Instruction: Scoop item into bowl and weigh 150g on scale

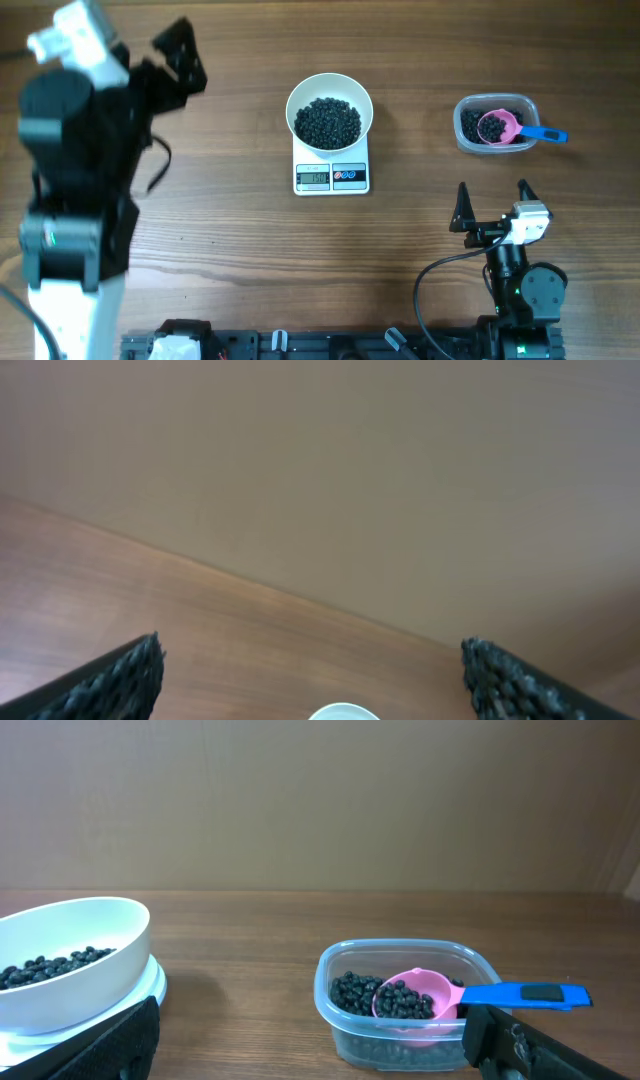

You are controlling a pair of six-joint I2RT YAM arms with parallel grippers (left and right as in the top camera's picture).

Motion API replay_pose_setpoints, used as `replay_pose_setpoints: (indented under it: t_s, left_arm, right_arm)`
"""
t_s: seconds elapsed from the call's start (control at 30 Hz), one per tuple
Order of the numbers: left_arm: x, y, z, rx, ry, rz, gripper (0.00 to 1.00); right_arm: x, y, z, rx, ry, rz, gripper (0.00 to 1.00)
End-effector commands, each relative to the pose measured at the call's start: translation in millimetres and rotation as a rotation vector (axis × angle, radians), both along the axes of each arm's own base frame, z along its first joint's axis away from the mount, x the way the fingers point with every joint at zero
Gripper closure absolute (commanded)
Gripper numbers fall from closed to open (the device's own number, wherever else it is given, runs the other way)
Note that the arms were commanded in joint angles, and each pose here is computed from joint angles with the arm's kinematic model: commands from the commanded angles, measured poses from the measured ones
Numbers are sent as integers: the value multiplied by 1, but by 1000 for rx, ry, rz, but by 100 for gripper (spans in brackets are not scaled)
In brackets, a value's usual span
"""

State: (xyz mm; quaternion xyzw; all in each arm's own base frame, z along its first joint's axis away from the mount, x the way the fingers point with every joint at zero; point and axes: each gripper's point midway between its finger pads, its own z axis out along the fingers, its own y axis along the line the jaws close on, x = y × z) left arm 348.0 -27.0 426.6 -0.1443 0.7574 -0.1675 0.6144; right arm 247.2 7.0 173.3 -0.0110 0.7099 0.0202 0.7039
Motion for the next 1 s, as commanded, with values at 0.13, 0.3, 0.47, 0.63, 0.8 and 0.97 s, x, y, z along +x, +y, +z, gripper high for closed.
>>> replay_pose_setpoints:
  t_s: [0.13, 0.3, 0.47, 0.63, 0.8, 0.97]
  left_arm:
    - [-54, 10, -29, -65, -236, 35, 0]
    - [-79, 12, -46, -80, -399, 32, 0]
    - [-107, 14, -57, -90, -513, 29, 0]
    - [-134, 16, -71, -98, -591, 27, 0]
    - [-146, 27, -91, -208, -641, 56, 0]
    - [-135, 31, -115, -205, -589, 84, 0]
  right_arm:
    - [0, 4, 1, -11, -5, 20, 0]
    - [0, 4, 1, -10, -4, 20, 0]
    - [0, 4, 1, -10, -4, 20, 0]
    - [0, 4, 1, -10, -5, 20, 0]
    - [0, 4, 1, -10, -5, 20, 0]
    - [0, 4, 1, -10, -5, 20, 0]
